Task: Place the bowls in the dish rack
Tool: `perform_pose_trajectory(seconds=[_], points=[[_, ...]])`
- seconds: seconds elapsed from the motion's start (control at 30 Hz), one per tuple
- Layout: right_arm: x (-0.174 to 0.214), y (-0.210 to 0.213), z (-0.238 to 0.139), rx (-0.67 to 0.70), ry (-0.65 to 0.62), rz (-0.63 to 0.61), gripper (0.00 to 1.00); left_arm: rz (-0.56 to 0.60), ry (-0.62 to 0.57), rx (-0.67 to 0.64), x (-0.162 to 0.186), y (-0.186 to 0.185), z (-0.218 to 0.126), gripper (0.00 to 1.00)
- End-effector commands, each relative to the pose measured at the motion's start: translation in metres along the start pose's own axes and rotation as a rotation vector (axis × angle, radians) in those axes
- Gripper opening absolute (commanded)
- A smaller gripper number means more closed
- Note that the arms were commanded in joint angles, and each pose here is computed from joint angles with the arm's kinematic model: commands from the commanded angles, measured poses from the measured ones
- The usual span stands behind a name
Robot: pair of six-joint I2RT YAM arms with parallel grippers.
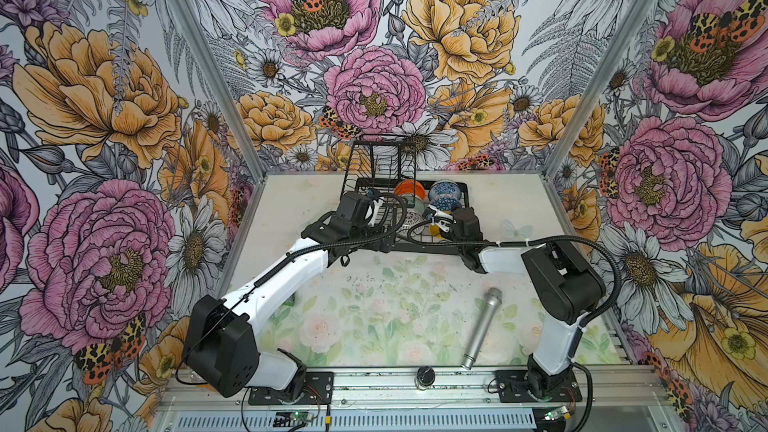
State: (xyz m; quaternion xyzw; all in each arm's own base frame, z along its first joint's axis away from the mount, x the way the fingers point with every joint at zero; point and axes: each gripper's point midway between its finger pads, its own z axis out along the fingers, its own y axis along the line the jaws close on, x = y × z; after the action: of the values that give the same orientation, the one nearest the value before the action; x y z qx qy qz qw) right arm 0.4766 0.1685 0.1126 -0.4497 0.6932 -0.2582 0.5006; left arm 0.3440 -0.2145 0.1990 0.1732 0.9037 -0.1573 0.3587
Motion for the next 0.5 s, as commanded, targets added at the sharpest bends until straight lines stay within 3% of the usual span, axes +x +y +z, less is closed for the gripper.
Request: perform_pose_trajectory(seconds=[0.0,0.47], points=[[-0.024,-0.026,-0.011,0.036,-0.066,0.041,0.82,0.008,-0.039,0.004,-0.011,0.004,-0.012,0.99],[-0.023,-0.038,-0.043,0.007,-0.061,0.129,0.95,-0.033,-0.133,-0.059,-0.025,0.03,-0.034,0.99]])
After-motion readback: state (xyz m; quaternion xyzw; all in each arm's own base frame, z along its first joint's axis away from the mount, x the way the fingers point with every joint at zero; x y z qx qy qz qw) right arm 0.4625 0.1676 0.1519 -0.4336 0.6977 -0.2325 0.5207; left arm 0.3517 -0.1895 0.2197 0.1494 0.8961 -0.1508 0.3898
